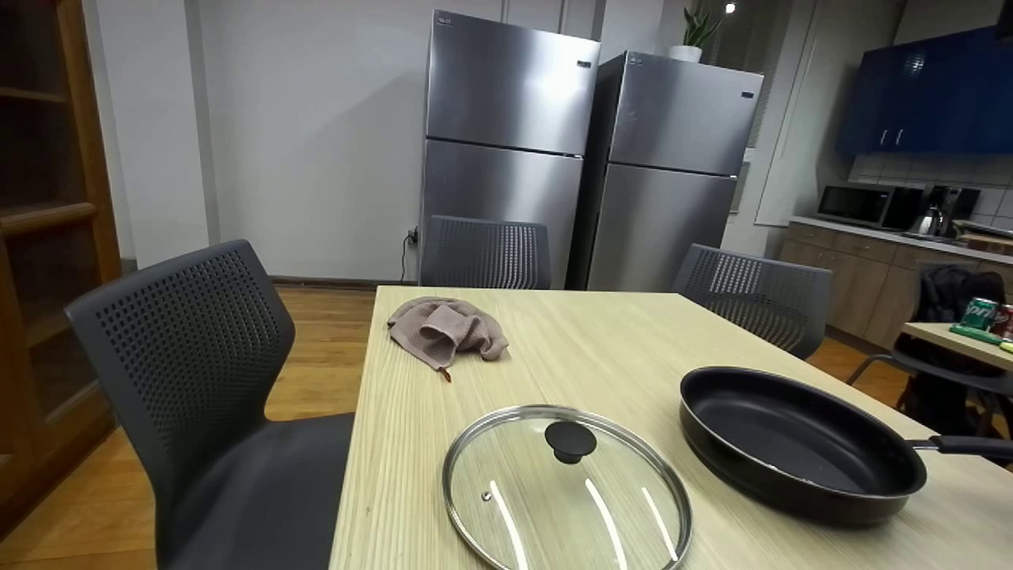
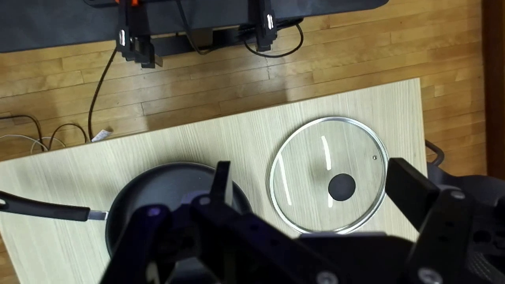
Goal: Put the lid on the pan
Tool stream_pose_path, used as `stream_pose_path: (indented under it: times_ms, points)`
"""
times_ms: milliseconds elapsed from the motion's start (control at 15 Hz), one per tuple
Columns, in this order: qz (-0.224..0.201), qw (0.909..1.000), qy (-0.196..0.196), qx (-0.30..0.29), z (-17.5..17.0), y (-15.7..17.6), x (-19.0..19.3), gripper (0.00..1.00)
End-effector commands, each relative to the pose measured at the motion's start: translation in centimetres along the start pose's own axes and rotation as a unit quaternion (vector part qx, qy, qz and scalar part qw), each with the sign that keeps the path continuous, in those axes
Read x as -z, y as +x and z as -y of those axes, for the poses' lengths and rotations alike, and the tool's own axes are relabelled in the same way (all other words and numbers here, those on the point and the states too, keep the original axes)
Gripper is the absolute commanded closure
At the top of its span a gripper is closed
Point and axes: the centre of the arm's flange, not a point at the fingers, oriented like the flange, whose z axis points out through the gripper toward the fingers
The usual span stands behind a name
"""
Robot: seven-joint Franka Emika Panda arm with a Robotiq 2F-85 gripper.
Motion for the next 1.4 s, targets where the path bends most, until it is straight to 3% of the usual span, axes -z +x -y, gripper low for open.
stream_pose_path:
  times_ms: [0, 467, 933, 1000, 1067, 1333]
  points:
    - [-0.018, 0.9997, -0.018, -0.007, 3.7, 3.3, -1.4, 0.00]
    - [-0.054, 0.9968, -0.049, -0.034, 8.4, 8.8, -6.4, 0.00]
    - [-0.014, 0.9934, -0.084, -0.077, 10.3, 13.7, -12.3, 0.00]
    - [-0.006, 0.9923, -0.087, -0.088, 10.5, 14.1, -13.0, 0.00]
    - [-0.018, 0.9946, -0.076, -0.068, 9.1, 11.8, -12.3, 0.00]
    - [-0.006, 0.9938, -0.078, -0.079, 9.7, 13.3, -13.9, 0.00]
